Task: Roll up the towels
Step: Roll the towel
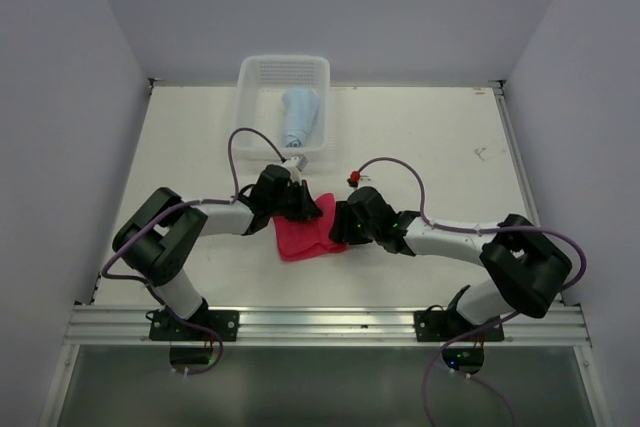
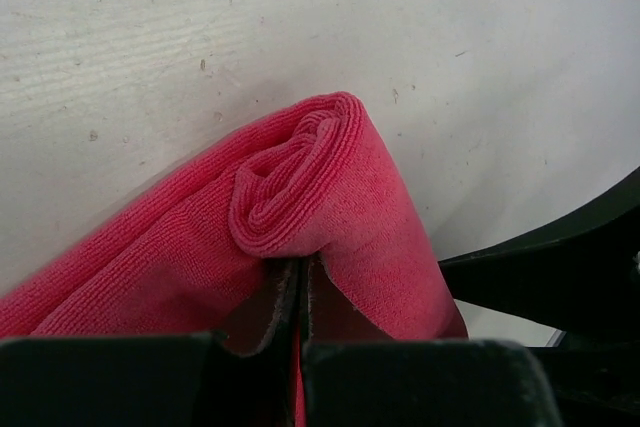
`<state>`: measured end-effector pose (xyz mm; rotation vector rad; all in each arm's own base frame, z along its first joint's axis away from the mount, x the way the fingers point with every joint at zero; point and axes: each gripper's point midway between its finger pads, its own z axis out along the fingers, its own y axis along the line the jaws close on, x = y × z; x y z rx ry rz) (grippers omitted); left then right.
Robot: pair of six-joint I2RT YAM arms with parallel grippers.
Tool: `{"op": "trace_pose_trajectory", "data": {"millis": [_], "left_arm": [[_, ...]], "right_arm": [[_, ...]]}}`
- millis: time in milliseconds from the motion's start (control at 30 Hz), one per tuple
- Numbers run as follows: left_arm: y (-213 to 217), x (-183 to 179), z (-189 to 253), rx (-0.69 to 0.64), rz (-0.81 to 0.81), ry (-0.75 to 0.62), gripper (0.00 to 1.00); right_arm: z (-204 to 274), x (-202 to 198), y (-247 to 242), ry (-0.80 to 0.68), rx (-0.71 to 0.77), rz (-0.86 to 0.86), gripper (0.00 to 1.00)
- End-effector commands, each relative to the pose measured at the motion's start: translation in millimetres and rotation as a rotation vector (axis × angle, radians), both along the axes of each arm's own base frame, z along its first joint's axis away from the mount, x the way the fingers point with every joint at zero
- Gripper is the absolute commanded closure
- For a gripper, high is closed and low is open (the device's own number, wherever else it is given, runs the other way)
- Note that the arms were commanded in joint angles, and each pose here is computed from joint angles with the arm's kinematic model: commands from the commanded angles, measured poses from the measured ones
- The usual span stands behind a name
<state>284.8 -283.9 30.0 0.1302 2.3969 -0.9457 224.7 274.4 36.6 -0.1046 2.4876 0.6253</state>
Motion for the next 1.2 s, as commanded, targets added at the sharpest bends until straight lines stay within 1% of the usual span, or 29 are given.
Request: {"op": "trace_pose_trajectory", "data": {"millis": [0, 67, 100, 167, 200, 233, 267, 300, 333, 400, 433, 467, 500, 533, 700, 800, 900, 1067, 1100, 1167], "left_arm": [[33, -22, -38, 0.151, 0.012, 0.079, 1.0], [34, -22, -38, 0.153, 0.013, 0.079, 1.0], [34, -22, -38, 0.153, 0.012, 0.08, 1.0], [34, -21, -37, 0.15, 0.014, 0.077, 1.0], [35, -20, -36, 0.147, 0.019, 0.076, 1.0], [33, -20, -34, 0.143, 0.019, 0.072, 1.0], [32, -19, -31, 0.136, 0.018, 0.07, 0.98], [32, -18, -28, 0.126, 0.021, 0.072, 0.95], [28, -14, -18, 0.096, 0.016, 0.061, 0.95], [28, -6, -1, 0.044, 0.035, 0.044, 0.94], [27, -2, 15, 0.016, 0.042, 0.01, 0.92], [28, 3, 25, 0.001, 0.053, -0.01, 0.92], [30, 7, 34, -0.009, 0.065, -0.026, 0.92], [30, 10, 50, -0.03, 0.071, -0.061, 0.92], [26, 17, 96, -0.104, 0.069, -0.151, 0.92], [19, 16, 108, -0.151, 0.044, -0.155, 0.92], [11, 13, 109, -0.202, 0.025, -0.137, 0.92], [-1, 8, 95, -0.28, -0.002, -0.075, 0.96], [-7, 6, 101, -0.338, -0.013, -0.087, 0.96], [-12, 3, 100, -0.371, -0.015, -0.079, 0.98]], "right_arm": [[-3, 2, 9, -0.002, 0.035, 0.022, 0.46], [-5, 3, 9, -0.005, 0.03, 0.024, 0.46], [-7, 3, 9, -0.006, 0.024, 0.026, 0.49], [-6, 5, 11, -0.014, 0.029, 0.029, 0.58], [-5, 5, 12, -0.018, 0.029, 0.034, 0.68], [-4, 6, 12, -0.023, 0.026, 0.033, 0.73], [-4, 6, 11, -0.023, 0.016, 0.037, 0.77], [-3, 6, 9, -0.03, 0.0, 0.042, 0.81], [3, 12, 9, -0.056, -0.017, 0.027, 0.85], [2, 8, 2, -0.062, -0.085, 0.039, 0.91], [6, 12, 3, -0.082, -0.1, 0.03, 0.93], [4, 9, 0, -0.075, -0.123, 0.032, 0.98], [5, 11, 0, -0.08, -0.127, 0.029, 1.0], [5, 12, 0, -0.085, -0.14, 0.021, 1.0], [2, 10, -1, -0.091, -0.195, 0.004, 1.0], [0, 9, 0, -0.1, -0.242, -0.001, 1.0], [2, 10, 3, -0.115, -0.268, -0.014, 1.0], [6, 8, 14, -0.128, -0.275, -0.01, 1.0], [3, 8, 14, -0.122, -0.284, -0.013, 1.0], [4, 10, 16, -0.124, -0.288, -0.019, 1.0]]}}
